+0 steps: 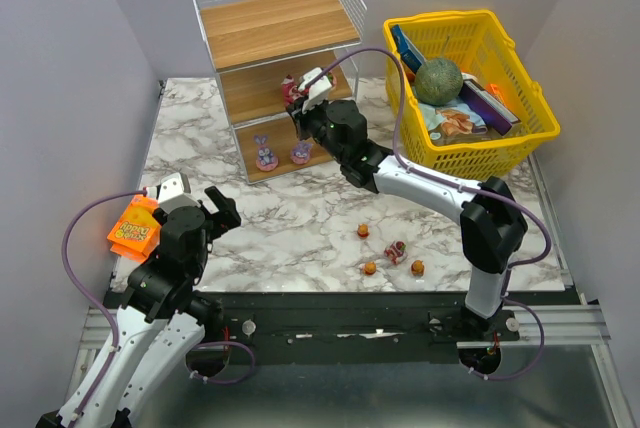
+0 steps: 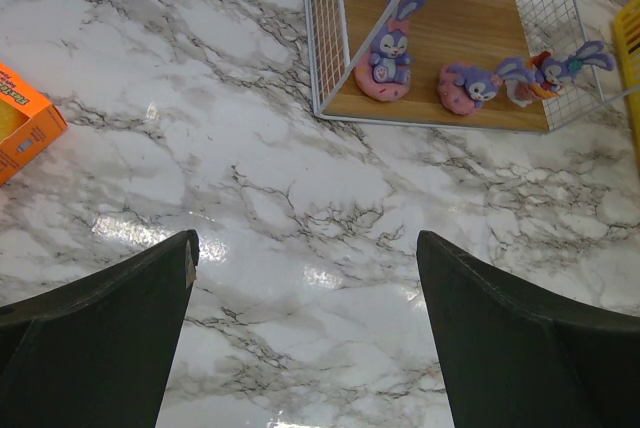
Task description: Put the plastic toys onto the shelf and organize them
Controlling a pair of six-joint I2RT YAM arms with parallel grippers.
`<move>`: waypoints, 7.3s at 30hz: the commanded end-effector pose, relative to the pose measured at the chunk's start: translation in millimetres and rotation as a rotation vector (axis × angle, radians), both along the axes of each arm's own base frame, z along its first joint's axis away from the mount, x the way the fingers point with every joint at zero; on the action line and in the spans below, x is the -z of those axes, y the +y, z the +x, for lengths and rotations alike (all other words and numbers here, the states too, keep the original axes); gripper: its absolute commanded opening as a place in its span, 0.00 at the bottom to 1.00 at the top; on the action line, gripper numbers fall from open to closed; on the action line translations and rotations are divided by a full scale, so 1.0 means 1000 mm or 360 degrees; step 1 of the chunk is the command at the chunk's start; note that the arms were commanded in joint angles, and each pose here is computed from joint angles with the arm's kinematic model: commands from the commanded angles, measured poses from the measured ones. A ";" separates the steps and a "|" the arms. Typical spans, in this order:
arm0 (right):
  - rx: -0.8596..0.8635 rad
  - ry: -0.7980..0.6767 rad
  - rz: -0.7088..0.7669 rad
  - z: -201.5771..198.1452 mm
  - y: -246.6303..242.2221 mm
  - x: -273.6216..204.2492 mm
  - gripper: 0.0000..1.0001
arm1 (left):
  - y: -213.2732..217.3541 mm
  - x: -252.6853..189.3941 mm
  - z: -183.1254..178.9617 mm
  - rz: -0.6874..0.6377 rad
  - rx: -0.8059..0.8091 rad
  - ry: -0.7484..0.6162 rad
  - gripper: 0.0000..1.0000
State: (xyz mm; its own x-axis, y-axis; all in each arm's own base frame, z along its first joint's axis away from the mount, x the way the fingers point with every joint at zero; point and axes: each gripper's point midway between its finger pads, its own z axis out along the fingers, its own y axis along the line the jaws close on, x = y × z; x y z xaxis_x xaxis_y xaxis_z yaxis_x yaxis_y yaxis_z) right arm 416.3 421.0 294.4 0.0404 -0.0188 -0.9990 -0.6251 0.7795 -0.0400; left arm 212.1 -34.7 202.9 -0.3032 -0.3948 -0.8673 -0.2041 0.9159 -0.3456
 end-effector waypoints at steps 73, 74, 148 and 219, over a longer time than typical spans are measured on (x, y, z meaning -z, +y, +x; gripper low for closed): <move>0.1230 0.1649 -0.0209 -0.226 -0.271 0.212 0.73 | -0.033 0.002 0.007 -0.0036 0.0267 0.0010 0.99; 0.1230 0.1658 -0.0210 -0.226 -0.271 0.215 0.69 | -0.033 0.001 0.007 -0.0039 0.0264 0.0005 0.99; -0.0675 0.0627 -0.1262 -0.180 -0.011 0.191 0.71 | -0.012 -0.028 -0.009 -0.0045 0.0165 -0.0098 0.99; 0.0298 0.0439 -0.0114 -0.125 0.017 0.007 0.01 | 0.025 -0.038 -0.031 -0.0168 -0.0140 -0.0196 0.99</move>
